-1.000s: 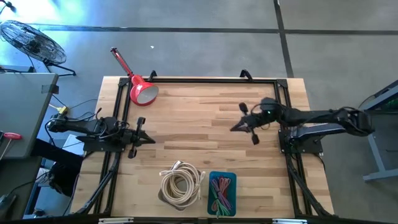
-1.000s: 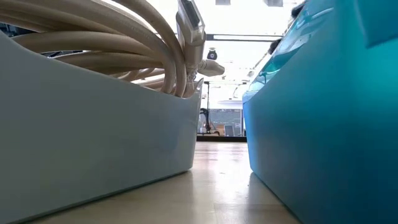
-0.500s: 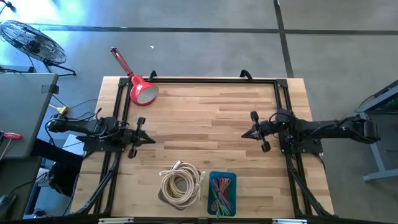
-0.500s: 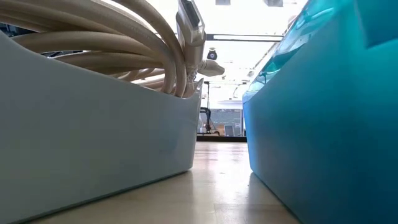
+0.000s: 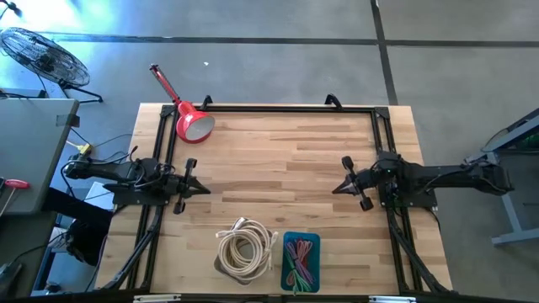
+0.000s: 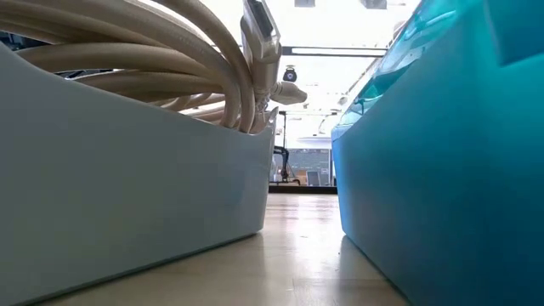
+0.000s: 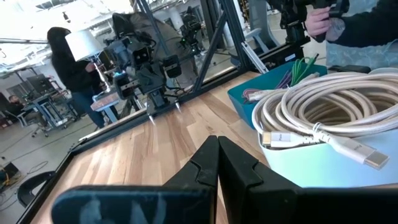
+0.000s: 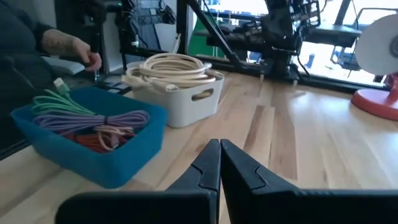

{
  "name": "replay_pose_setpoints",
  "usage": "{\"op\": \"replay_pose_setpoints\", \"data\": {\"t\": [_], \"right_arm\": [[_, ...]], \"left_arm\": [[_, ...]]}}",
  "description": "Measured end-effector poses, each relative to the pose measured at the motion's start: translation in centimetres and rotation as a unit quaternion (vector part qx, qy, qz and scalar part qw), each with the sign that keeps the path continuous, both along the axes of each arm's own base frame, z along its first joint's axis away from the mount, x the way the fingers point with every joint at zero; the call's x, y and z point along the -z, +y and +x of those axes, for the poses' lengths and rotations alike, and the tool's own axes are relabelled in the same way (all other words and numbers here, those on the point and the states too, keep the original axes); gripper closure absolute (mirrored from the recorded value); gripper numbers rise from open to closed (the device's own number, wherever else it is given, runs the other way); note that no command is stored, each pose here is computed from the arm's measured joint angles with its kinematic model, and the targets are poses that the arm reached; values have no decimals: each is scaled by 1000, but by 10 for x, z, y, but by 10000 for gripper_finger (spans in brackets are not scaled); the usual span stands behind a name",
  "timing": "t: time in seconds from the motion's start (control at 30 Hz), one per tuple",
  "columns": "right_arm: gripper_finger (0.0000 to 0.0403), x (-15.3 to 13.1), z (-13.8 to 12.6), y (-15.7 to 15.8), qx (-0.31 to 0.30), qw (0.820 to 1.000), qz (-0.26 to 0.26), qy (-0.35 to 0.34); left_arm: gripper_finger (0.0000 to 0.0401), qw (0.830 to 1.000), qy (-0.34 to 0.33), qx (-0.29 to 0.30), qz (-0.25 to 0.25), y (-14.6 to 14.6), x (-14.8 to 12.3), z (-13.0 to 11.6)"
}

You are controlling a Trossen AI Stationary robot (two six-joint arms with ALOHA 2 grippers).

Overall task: Pick & Place USB Port
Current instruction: Return to Home Position

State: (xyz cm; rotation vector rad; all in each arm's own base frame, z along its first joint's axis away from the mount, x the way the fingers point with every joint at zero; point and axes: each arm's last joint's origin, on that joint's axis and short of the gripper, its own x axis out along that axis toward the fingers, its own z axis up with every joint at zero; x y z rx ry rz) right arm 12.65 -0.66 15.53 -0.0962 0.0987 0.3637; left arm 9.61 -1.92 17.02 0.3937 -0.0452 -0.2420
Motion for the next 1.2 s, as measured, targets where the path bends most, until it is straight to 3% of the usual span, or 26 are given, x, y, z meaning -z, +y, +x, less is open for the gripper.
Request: {"op": "replay_pose_setpoints", "data": {"t": [0.33, 0.9, 1.2], "right_arm": [[403, -4, -12, -1, 82, 996, -20, -15], [403, -19, -31, 2, 84, 990, -14, -109], [403, -20, -31, 0, 117, 987, -17, -107]], "left_arm": [[400, 1000, 0, 0, 0, 0, 0, 0], [400, 1000, 0, 0, 0, 0, 0, 0], [400, 1000, 0, 0, 0, 0, 0, 0]]}}
